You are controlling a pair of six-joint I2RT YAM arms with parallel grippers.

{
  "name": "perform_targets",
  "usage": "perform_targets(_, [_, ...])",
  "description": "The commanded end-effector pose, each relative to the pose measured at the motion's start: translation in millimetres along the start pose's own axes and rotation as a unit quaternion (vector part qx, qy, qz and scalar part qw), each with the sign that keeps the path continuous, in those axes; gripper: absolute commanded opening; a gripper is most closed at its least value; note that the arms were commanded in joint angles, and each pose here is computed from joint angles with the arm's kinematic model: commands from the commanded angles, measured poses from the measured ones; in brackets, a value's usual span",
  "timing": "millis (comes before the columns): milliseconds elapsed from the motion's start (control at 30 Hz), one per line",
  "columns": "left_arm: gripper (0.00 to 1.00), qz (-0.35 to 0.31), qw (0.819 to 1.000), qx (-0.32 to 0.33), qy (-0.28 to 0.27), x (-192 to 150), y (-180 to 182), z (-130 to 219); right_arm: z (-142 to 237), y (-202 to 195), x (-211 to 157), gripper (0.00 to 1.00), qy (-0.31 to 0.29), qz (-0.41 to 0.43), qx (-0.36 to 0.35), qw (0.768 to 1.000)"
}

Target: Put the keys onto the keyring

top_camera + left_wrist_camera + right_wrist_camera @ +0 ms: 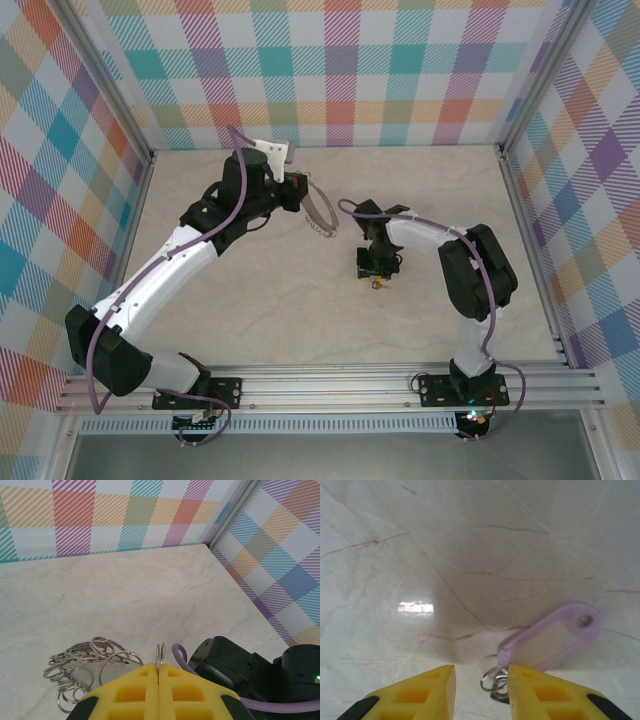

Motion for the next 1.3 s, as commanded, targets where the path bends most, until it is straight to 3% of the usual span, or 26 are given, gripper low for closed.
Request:
perform_targets(0, [0.0, -0.005, 0.999, -0.005, -0.039, 16.9, -0.8, 14.9, -2.9, 0.6, -0.7, 0.32, 0.013, 0.001, -0.013, 1.0])
perform_targets(467, [0.0, -0.002, 0.999, -0.001, -0.043, 17.2, 3.6, 15.6, -4.7, -2.6, -3.7, 0.19, 0.024, 0.006, -0.024, 0.999])
perform_targets(867, [0.0, 0.001, 0.999, -0.008, -0.042, 17.7, 2.4, 13.7, 7.8, -6.6, -6.4, 0.0, 0.013, 0.021, -0.034, 0.999])
perform_targets(1200, [0.0, 0.006, 0.999, -0.013, -0.043, 17.5, 1.4, 12.7, 19.3, 6.3, 0.7, 0.0, -0.008, 0.029, 0.005, 1.0])
perform_targets(1267, [0.0, 0.008, 0.999, -0.015, -0.041, 17.1, 1.0, 12.4, 19.5, 10.5, 2.1, 0.06, -0.007, 0.033, 0.018, 0.999])
Point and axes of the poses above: each hand's point on the last joint's axis, 136 mm out from that joint toward the fingers, its own z axis back along the fingers, its own y axis along the line the jaws close on, x = y × z, the point moved 4 cm from there along z, back along the fingers, and after that the axes turned 4 degrees about z, right-handed, at the moved point
